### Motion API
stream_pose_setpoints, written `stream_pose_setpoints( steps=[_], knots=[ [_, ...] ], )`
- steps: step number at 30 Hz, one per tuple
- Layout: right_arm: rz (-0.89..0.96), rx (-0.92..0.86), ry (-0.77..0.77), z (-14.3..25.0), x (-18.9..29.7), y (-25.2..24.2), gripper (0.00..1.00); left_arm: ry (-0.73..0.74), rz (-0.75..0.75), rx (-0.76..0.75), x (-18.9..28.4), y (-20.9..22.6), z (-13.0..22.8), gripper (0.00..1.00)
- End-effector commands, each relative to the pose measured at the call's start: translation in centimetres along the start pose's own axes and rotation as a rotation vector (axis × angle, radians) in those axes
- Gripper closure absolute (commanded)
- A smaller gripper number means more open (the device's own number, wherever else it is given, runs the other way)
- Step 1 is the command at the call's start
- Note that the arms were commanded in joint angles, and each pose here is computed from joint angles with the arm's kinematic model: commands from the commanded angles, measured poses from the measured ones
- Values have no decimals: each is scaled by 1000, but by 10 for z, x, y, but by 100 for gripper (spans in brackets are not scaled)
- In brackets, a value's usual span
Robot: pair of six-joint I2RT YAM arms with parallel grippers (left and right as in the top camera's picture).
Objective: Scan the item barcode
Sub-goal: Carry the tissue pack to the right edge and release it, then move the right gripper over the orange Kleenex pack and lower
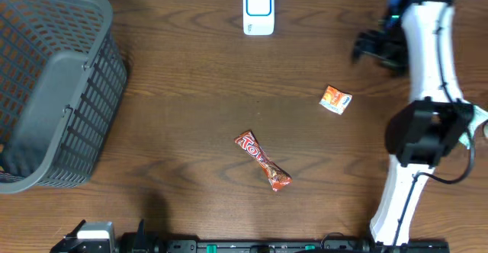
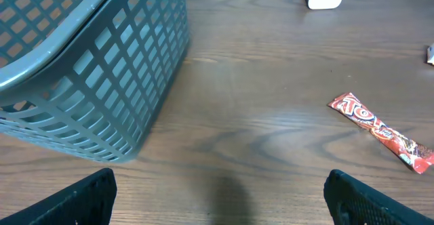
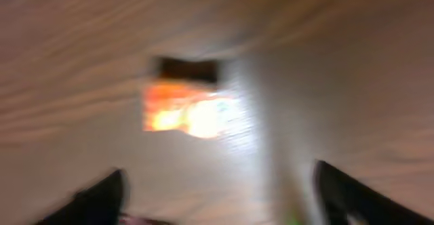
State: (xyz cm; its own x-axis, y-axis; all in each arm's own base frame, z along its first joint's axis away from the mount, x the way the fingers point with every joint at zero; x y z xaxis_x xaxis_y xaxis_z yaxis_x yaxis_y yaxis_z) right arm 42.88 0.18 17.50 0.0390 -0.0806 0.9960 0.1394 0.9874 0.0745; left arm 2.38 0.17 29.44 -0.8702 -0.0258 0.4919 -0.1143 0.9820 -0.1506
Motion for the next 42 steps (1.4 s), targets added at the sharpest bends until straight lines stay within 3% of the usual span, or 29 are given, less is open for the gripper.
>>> stream_pose_setpoints(
  steps=[1, 2, 3, 7, 19, 33, 42],
  knots=[
    [-92, 62, 14, 7, -10, 46, 71, -8, -15, -11, 2, 2, 0, 2],
    [-53, 88, 2, 6, -16, 52, 89, -8, -15, -11, 2, 2, 0, 2],
    [2, 105, -21, 3, -23, 58, 99, -8, -15, -11, 2, 2, 0, 2],
    [174, 108, -106, -8, -47, 66, 99, -8, -15, -11, 2, 2, 0, 2],
    [229, 113, -161, -18, -110, 57, 99, -8, -15, -11, 2, 2, 0, 2],
    [314, 115, -191, -23, -112, 44, 99, -8, -15, -11, 2, 2, 0, 2],
    [310, 23, -221, -33, -109, 24, 99, -8, -15, -11, 2, 2, 0, 2]
  ],
)
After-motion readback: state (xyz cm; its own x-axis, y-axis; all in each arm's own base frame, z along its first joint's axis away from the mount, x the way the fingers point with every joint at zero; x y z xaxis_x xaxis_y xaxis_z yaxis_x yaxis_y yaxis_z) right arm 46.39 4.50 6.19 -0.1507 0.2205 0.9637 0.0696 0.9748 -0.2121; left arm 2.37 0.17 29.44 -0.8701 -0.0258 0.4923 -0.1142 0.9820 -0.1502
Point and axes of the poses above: each gripper's point midway between its finger pads, its own x axis back along the fingers, its own y axis along the line the jaws close on, z = x × y, the point moved 4 cm from there along x, back along the fingers, and after that the axes turned 14 degrees about x, right-handed, at the moved point
